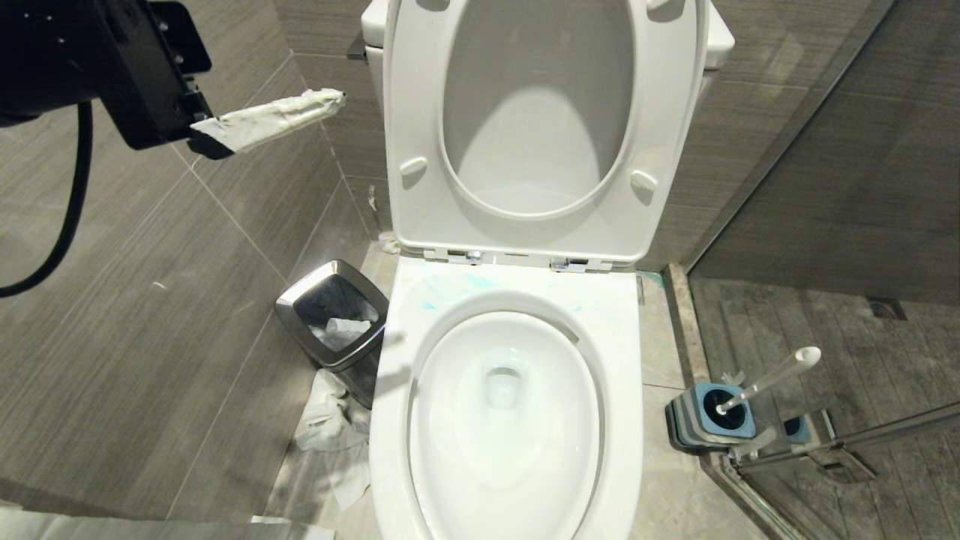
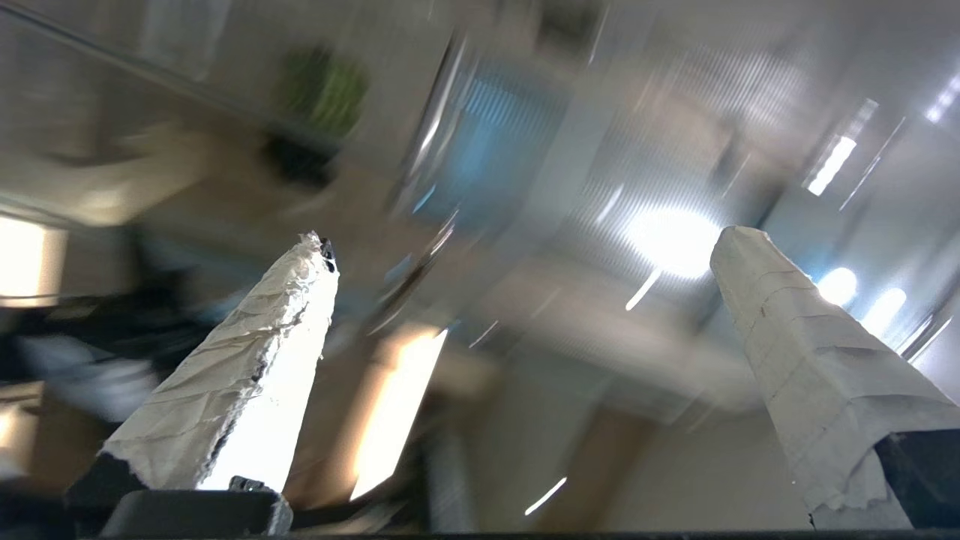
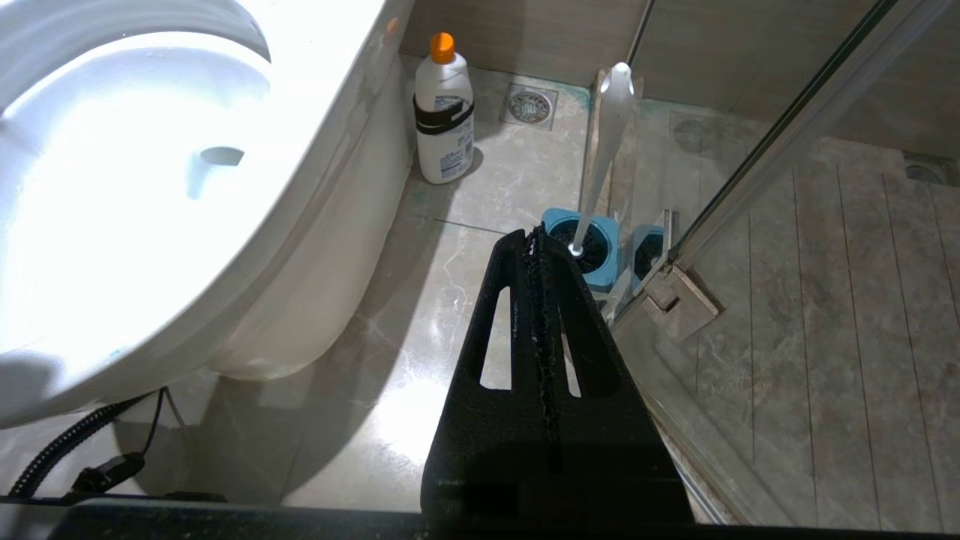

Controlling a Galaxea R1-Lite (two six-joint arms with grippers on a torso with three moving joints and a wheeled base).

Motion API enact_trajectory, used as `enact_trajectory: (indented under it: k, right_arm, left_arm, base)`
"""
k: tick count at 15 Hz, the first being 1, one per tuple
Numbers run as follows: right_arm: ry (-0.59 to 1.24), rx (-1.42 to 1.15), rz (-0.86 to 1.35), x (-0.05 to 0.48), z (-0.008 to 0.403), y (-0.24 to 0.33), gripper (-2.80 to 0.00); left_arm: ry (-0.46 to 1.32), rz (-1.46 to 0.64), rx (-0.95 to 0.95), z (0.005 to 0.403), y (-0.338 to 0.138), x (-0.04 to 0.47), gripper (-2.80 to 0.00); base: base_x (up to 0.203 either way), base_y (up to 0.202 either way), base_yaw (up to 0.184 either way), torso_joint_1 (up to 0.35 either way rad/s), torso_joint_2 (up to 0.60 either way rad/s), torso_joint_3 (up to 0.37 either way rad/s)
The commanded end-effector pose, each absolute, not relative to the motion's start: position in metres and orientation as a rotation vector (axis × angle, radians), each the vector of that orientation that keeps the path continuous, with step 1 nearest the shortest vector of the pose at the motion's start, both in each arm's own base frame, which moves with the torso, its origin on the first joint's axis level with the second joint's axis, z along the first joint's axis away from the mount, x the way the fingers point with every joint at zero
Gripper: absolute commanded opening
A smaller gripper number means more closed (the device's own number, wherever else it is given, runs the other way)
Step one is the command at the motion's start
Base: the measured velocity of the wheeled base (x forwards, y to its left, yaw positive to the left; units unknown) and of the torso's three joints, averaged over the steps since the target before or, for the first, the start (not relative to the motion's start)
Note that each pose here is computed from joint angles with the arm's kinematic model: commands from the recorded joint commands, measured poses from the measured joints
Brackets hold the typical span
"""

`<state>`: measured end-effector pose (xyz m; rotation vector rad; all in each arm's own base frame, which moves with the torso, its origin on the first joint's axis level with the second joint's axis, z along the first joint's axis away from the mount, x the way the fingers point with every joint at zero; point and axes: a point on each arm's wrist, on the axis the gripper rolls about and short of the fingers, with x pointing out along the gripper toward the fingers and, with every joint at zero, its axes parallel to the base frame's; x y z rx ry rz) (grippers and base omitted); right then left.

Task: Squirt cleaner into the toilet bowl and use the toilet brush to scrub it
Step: Pour in the cleaning agent

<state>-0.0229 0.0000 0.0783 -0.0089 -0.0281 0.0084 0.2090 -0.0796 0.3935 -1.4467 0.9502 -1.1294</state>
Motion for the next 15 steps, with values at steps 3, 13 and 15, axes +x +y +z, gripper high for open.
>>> enact_trajectory:
  k: [3,13,15]
  right_arm:
    - [-0.017,-0.009,0.009,-0.022,0.075,0.000,-2.80]
    - [-0.017,-0.009,0.009,-0.022,0.075,0.000,-2.80]
    - [-0.017,-0.009,0.010,-0.022,0.075,0.000,-2.80]
  left_arm:
    - [0.934,-1.026,-1.533,0.389,-0.091,0.213,0.00]
    - [0.346,-0.767,-0.176,0.349,-0.111,0.204,0.00]
    - [0.277,-0.661,-0.103,0.357,-0.108,0.204,0.00]
  base:
    - [0.000,0.000,0.000,0.000,0.00,0.000]
    - [0.000,0.000,0.000,0.000,0.00,0.000]
    - [0.000,0.000,0.000,0.000,0.00,0.000]
